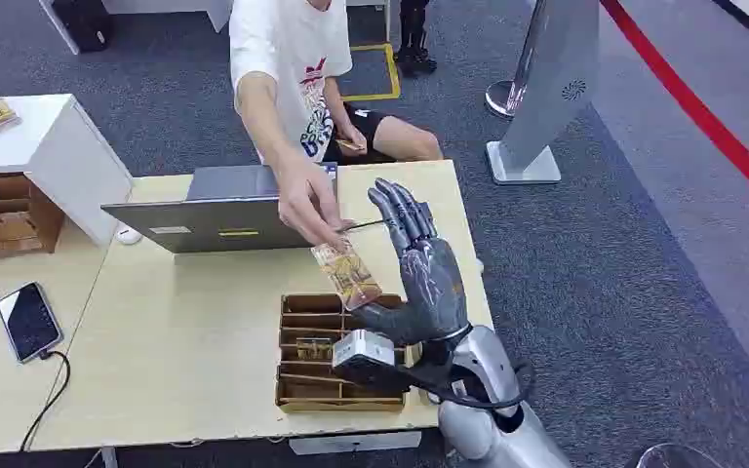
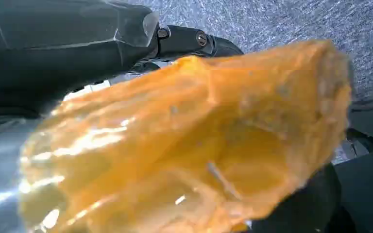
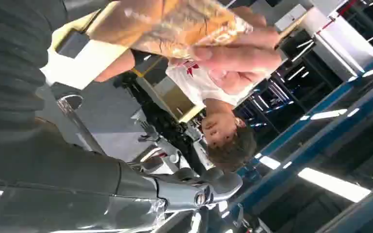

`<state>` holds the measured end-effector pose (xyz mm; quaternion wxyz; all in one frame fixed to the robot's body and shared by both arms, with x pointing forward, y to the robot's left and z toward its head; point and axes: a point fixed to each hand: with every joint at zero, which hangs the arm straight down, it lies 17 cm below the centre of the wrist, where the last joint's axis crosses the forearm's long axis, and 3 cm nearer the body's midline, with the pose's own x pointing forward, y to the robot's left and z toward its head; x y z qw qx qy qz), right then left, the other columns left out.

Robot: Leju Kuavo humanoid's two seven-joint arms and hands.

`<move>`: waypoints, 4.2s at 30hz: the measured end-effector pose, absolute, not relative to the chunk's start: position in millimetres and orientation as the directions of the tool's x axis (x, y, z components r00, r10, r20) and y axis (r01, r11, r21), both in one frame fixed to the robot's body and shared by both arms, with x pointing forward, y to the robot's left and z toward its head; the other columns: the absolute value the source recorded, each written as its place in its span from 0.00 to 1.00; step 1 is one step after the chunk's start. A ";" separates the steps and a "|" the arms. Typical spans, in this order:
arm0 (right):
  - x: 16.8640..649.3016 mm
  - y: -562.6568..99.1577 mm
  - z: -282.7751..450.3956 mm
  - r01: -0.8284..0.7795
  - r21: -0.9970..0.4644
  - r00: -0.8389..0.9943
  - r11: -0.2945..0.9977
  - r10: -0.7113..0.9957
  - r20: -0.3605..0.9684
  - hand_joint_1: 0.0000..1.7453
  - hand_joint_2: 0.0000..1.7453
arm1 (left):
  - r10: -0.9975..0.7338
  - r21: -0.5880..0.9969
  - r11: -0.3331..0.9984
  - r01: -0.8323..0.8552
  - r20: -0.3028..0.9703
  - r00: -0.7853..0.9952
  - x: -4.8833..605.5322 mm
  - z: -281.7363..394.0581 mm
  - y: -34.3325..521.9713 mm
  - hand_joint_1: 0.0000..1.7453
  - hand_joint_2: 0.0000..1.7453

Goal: Pass the card to the sensor for recognition and then transmit it.

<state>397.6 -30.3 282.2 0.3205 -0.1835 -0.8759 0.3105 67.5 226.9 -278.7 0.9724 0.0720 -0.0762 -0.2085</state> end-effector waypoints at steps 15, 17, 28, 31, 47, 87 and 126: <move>407.0 -8.5 275.3 0.068 -0.644 -0.708 0.762 0.492 0.507 0.94 1.00 | -0.423 0.175 0.899 0.400 0.114 0.899 68.1 -278.6 227.5 0.00 0.00; 407.4 -8.0 274.2 0.066 -0.644 -0.706 0.762 0.492 0.509 0.94 1.00 | -0.423 0.175 0.899 0.400 0.114 0.899 68.1 -278.6 227.5 0.00 0.00; 409.2 -7.9 269.9 0.051 -0.640 -0.697 0.767 0.486 0.527 0.93 1.00 | -0.425 0.179 0.898 0.402 0.116 0.898 68.6 -278.6 227.8 0.00 0.00; 409.3 -8.1 269.7 0.049 -0.637 -0.696 0.769 0.484 0.531 0.94 1.00 | -0.425 0.180 0.898 0.401 0.116 0.898 68.7 -278.6 228.0 0.00 0.00; 398.0 -56.5 292.5 -0.072 -0.326 -0.641 0.943 0.207 0.740 1.00 1.00 | -0.380 0.190 0.916 0.354 0.126 0.916 68.4 -278.7 230.8 0.00 0.00; 363.6 -211.0 102.4 -0.046 -0.356 -0.116 0.933 0.349 0.930 1.00 1.00 | -0.246 0.183 0.958 0.221 0.125 0.961 57.7 -279.6 231.0 0.00 0.00; 372.6 -224.9 13.1 -0.143 -0.566 0.095 0.812 0.580 0.809 1.00 1.00 | -0.263 0.176 0.955 0.239 0.123 0.957 57.6 -279.7 229.8 0.00 0.00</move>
